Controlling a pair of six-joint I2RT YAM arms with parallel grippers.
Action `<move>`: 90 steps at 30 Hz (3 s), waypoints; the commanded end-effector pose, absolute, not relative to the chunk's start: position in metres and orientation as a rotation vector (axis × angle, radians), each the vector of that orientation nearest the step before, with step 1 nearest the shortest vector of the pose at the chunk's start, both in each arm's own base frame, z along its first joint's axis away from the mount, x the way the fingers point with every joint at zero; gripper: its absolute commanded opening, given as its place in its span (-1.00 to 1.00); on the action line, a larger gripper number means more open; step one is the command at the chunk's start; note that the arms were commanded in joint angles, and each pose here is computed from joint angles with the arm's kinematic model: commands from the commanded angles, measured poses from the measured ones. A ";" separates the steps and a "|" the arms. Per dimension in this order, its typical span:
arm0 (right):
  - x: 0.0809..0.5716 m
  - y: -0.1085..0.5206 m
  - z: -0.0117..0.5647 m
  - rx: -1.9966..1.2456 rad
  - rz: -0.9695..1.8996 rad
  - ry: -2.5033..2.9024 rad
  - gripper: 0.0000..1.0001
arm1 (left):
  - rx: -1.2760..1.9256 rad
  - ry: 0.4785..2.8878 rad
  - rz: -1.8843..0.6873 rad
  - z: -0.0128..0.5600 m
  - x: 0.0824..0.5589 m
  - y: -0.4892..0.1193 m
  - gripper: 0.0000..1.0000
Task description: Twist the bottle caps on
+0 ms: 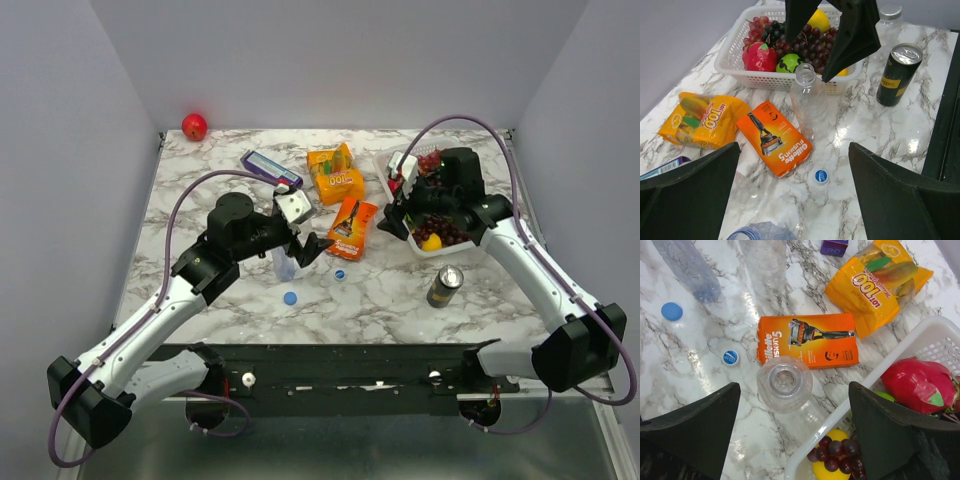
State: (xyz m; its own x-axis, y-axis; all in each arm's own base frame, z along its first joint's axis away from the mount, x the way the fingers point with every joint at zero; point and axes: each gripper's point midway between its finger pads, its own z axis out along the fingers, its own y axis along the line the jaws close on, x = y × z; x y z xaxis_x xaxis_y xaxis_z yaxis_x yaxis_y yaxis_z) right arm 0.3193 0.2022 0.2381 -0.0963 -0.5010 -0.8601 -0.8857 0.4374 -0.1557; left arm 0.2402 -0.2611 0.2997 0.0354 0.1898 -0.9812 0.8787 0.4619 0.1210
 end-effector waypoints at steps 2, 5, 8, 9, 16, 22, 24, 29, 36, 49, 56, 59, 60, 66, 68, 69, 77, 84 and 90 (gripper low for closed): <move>0.343 0.207 0.235 -1.161 0.463 1.735 0.87 | 0.994 1.447 -0.727 0.308 0.233 -0.257 0.97; 0.346 0.211 0.225 -1.167 0.485 1.752 0.78 | 0.987 1.445 -0.730 0.307 0.233 -0.257 0.97; 0.342 0.219 0.219 -1.197 0.521 1.740 0.57 | 0.989 1.446 -0.754 0.303 0.232 -0.259 0.97; 0.341 0.221 0.217 -1.207 0.527 1.738 0.47 | 0.990 1.447 -0.768 0.301 0.231 -0.260 0.97; 0.322 0.225 0.230 -1.204 0.537 1.720 -0.43 | 1.013 1.419 -0.833 0.285 0.226 -0.281 0.97; 0.279 0.218 0.291 -1.190 0.612 1.673 -0.80 | 1.099 1.391 -0.923 0.256 0.195 -0.312 0.97; 0.259 0.220 0.299 -1.207 0.697 1.682 -0.83 | 1.081 1.419 -0.928 0.245 0.193 -0.316 0.97; 0.229 0.230 0.328 -1.175 0.885 1.646 -0.83 | 1.057 1.422 -0.952 0.229 0.196 -0.328 0.98; 0.210 0.242 0.339 -1.169 1.062 1.624 -0.82 | 0.984 1.446 -0.914 0.225 0.212 -0.335 0.97; 0.206 0.255 0.365 -1.166 1.158 1.540 -0.81 | 1.104 1.428 -1.016 0.213 0.194 -0.352 0.94; 0.198 0.261 0.363 -1.169 1.193 1.536 -0.81 | 1.123 1.406 -1.031 0.217 0.194 -0.358 0.89; 0.195 0.262 0.362 -1.175 1.207 1.535 -0.80 | 1.137 1.391 -1.048 0.219 0.189 -0.358 0.74; 0.196 0.263 0.362 -1.176 1.203 1.535 -0.80 | 1.136 1.391 -1.049 0.219 0.189 -0.357 0.65; 0.210 0.254 0.369 -1.156 1.057 1.567 0.05 | 1.095 1.372 -1.046 0.240 0.189 -0.341 0.13; 0.220 0.248 0.382 -1.137 0.957 1.560 0.32 | 1.086 1.370 -1.024 0.247 0.191 -0.328 0.01; 0.231 0.243 0.384 -1.103 0.897 1.578 0.38 | 1.080 1.368 -1.013 0.250 0.193 -0.323 -0.10; 0.248 0.247 0.341 -1.300 0.835 1.610 0.45 | 0.988 1.299 -0.823 0.298 0.224 -0.273 -0.51; 0.258 0.278 0.191 -1.747 0.556 1.537 0.40 | 0.725 1.308 -0.643 0.344 0.270 -0.219 -0.85; 0.274 0.297 0.123 -1.845 0.565 1.586 0.35 | 0.554 1.317 -0.614 0.373 0.282 -0.181 -1.00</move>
State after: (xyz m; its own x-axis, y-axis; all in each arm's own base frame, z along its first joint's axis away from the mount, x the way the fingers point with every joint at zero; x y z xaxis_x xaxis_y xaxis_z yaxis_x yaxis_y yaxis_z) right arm 0.2383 0.2811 0.1280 0.0410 -0.7197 -0.6930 -0.9991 -0.0342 -0.0237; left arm 0.2775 -0.2051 0.3394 0.1248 -0.0201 -0.9920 0.7564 0.6489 0.0820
